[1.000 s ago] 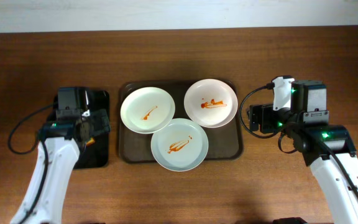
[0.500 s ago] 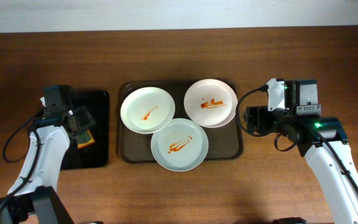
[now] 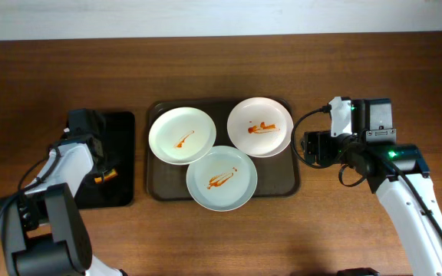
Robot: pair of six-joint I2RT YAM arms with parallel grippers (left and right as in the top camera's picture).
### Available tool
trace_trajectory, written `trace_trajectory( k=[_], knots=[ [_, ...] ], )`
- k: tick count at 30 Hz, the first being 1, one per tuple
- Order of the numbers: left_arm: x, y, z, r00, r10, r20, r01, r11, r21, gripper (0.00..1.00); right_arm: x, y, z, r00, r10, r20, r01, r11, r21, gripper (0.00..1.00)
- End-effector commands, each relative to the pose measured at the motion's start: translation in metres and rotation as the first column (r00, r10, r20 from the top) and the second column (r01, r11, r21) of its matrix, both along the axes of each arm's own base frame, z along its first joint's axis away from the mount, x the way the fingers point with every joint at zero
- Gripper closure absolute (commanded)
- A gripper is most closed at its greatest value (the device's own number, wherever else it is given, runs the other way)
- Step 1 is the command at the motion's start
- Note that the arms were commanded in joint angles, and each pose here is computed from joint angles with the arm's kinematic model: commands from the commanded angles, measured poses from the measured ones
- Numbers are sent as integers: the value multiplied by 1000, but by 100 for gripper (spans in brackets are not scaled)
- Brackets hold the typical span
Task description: Clean dirty plates on tray and stack at the side
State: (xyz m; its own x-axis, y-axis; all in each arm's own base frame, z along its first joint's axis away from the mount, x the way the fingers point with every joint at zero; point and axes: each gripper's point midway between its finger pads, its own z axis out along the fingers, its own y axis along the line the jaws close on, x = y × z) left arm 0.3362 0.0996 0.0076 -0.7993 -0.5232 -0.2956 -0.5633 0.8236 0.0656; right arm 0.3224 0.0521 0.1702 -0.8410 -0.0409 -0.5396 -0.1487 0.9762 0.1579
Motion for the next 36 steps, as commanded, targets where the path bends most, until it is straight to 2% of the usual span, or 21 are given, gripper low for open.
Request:
trace_trajectory(
  k=[1,6,11,16,19,23,29,31,36],
  knots=[
    [5,3,-5,1000,13,4,-13,1000,6,57,0,4,2,1000,11,2,-11,1000,12,11],
    [7,4,-8,1000,13,6,-13,1000,6,100,0,4,2,1000,11,2,-11,1000,12,12],
    [17,1,0,999,-2,40,3,1000,-9,100,0,4,3,1000,11,3,-11,1000,12,12],
    [49,-18,38,970,-180,161,192,979,-62,100,-5,13,2,999,43,-16,-42,997,59,13],
    [55,-33,54,933,-282,222,308,947,-92,100,-10,26,-1,995,85,-45,-78,989,125,15],
    [46,-39,55,909,-369,195,392,916,-91,100,-16,48,-18,978,158,-132,-126,966,228,17],
    [37,-42,51,893,-423,154,439,893,-94,100,-23,73,-59,934,236,-267,-174,956,235,18],
    [36,-42,51,893,-423,151,439,893,-96,100,-28,88,-74,909,277,-310,-210,949,234,23],
    [36,-44,50,881,-450,149,465,880,-94,100,-29,99,-101,887,232,-399,-153,963,220,29]
  ],
)
